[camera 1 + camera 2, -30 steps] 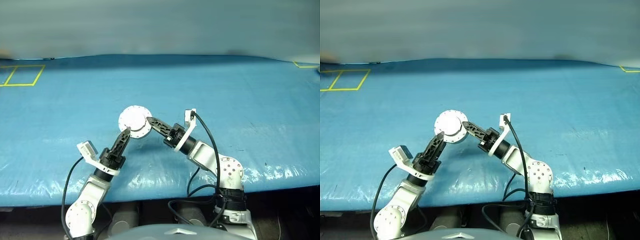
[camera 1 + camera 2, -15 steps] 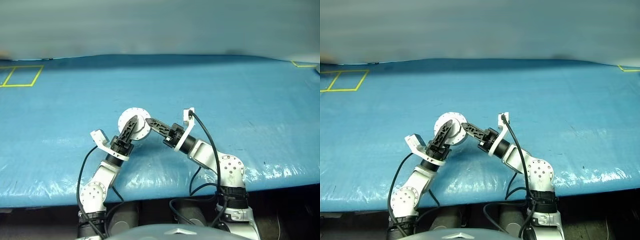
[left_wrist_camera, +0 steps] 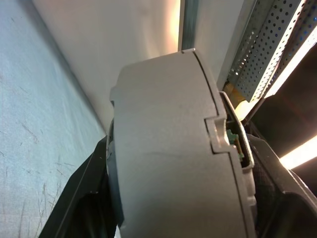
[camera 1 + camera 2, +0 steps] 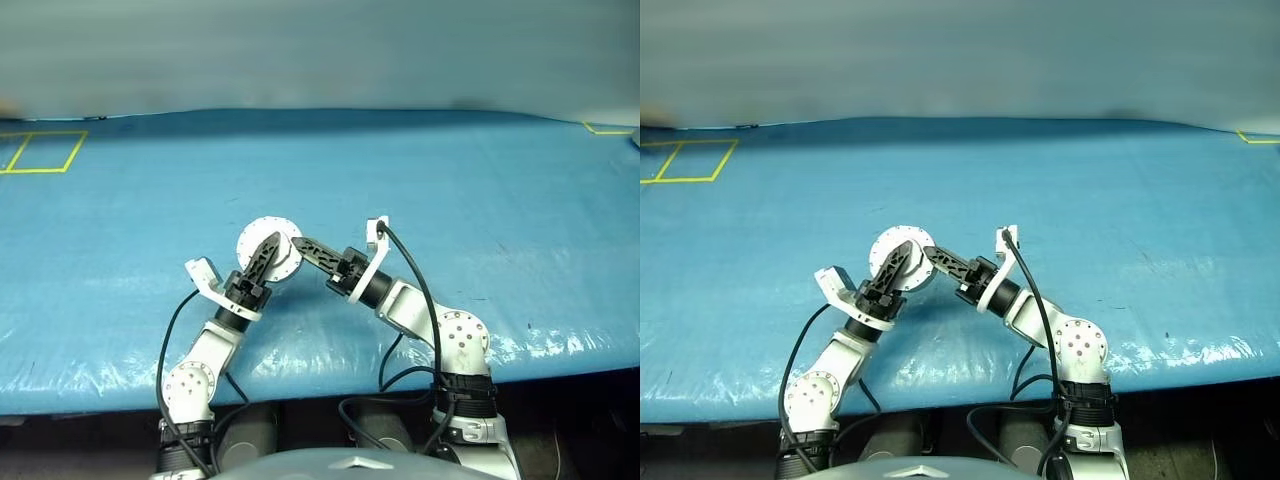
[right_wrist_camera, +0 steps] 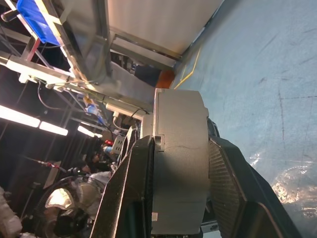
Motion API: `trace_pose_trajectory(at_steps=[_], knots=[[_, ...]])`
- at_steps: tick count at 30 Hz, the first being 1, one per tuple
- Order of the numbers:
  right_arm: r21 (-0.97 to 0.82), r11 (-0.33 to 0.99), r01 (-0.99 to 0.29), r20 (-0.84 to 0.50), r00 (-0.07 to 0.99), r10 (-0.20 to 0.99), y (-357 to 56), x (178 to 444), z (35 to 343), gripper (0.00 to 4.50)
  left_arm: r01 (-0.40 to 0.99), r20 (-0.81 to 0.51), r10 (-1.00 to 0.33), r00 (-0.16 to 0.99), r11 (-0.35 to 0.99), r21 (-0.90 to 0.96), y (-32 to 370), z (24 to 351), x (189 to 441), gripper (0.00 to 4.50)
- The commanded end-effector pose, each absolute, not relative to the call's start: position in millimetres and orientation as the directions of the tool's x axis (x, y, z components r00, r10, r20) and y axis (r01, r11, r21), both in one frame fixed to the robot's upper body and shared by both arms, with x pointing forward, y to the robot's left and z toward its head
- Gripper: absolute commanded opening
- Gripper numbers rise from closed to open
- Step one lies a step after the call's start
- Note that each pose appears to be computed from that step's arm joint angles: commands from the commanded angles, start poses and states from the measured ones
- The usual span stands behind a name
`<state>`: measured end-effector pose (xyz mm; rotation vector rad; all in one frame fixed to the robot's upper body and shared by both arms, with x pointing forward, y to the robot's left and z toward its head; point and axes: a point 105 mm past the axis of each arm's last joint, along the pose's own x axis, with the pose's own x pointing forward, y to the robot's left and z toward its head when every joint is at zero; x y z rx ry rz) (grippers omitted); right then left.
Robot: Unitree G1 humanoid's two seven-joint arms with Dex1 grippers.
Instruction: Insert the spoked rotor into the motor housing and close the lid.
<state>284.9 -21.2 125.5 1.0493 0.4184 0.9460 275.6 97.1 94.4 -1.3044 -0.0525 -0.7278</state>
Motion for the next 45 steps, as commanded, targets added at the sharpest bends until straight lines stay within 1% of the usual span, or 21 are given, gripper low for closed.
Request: trace_pose_trajectory(at_steps=[1, 4, 8, 11, 13, 15, 16, 17, 18, 21, 22, 23, 27, 31, 33, 36, 38, 40, 43, 44, 45], knots=[[0.847, 0.123, -0.518, 0.221, 0.552, 0.804, -17, 285, 149, 1.20, 0.555, 0.463, -0.502, 0.731, 0.042, -0.831, 79, 112, 271, 2.73], [0.850, 0.128, -0.511, 0.218, 0.562, 0.798, -17, 286, 149, 1.20, 0.579, 0.501, -0.505, 0.703, -0.005, -0.816, 80, 120, 266, 2.72], [0.838, 0.128, -0.530, 0.240, 0.569, 0.786, -19, 287, 152, 1.20, 0.578, 0.497, -0.505, 0.706, 0.005, -0.816, 81, 120, 267, 2.65], [0.824, 0.134, -0.550, 0.248, 0.563, 0.788, -19, 286, 154, 1.20, 0.551, 0.462, -0.499, 0.733, 0.036, -0.834, 83, 117, 271, 2.63], [0.824, 0.132, -0.551, 0.248, 0.561, 0.790, -18, 286, 154, 1.20, 0.585, 0.501, -0.505, 0.703, 0.009, -0.811, 82, 122, 268, 2.63], [0.824, 0.132, -0.551, 0.249, 0.561, 0.789, -18, 286, 154, 1.95, 0.584, 0.507, -0.494, 0.706, 0.001, -0.812, 83, 123, 268, 2.61], [0.825, 0.133, -0.550, 0.248, 0.563, 0.788, -18, 286, 154, 2.16, 0.579, 0.504, -0.490, 0.711, 0.001, -0.815, 84, 123, 269, 2.55], [0.825, 0.133, -0.550, 0.249, 0.563, 0.788, -18, 286, 153, 2.49, 0.576, 0.498, -0.496, 0.711, 0.004, -0.817, 84, 122, 268, 2.38], [0.825, 0.133, -0.550, 0.249, 0.564, 0.788, -18, 286, 153, 2.89, 0.576, 0.496, -0.502, 0.709, 0.006, -0.817, 84, 122, 268, 2.36], [0.825, 0.143, -0.547, 0.240, 0.568, 0.787, -18, 286, 152, 3.83, 0.538, 0.437, -0.506, 0.743, 0.063, -0.841, 85, 115, 272, 2.36], [0.826, 0.148, -0.544, 0.233, 0.569, 0.789, -18, 286, 152, 4.22, 0.534, 0.432, -0.504, 0.748, 0.070, -0.843, 86, 115, 273, 2.36], [0.828, 0.149, -0.541, 0.228, 0.566, 0.792, -17, 286, 151, 4.48, 0.537, 0.435, -0.502, 0.748, 0.071, -0.841, 86, 116, 273, 2.36], [0.838, 0.148, -0.525, 0.216, 0.568, 0.794, -16, 287, 149, 4.48, 0.545, 0.446, -0.461, 0.767, 0.101, -0.833, 97, 117, 278, 2.36], [0.840, 0.182, -0.511, 0.195, 0.598, 0.778, -20, 291, 145, 4.48, 0.549, 0.475, -0.347, 0.809, 0.156, -0.821, 129, 126, 292, 2.36], [0.831, 0.249, -0.497, 0.150, 0.632, 0.761, -24, 296, 139, 4.48, 0.532, 0.462, -0.303, 0.834, 0.215, -0.819, 144, 126, 300, 2.36], [0.770, 0.421, -0.479, 0.027, 0.684, 0.729, -31, 303, 122, 4.48, 0.496, 0.442, -0.232, 0.867, 0.306, -0.813, 164, 125, 311, 2.36], [0.766, 0.444, -0.465, 0.021, 0.708, 0.706, -35, 305, 121, 4.48, 0.447, 0.394, -0.215, 0.894, 0.361, -0.818, 172, 119, 320, 2.36], [0.727, 0.498, -0.472, -0.003, 0.724, 0.689, -38, 305, 117, 4.48, 0.382, 0.320, -0.212, 0.923, 0.418, -0.824, 177, 108, 329, 2.36], [0.555, 0.687, -0.468, -0.088, 0.789, 0.608, -47, 311, 105, 4.48, 0.325, 0.246, -0.223, 0.943, 0.472, -0.819, 179, 97, 339, 2.36], [0.508, 0.723, -0.468, -0.107, 0.799, 0.592, -48, 311, 102, 4.48, 0.293, 0.221, -0.198, 0.955, 0.503, -0.813, 184, 94, 343, 2.36], [0.489, 0.727, -0.482, -0.102, 0.796, 0.596, -47, 309, 102, 4.48, 0.253, 0.187, -0.178, 0.966, 0.508, -0.823, 189, 89, 347, 2.36]])
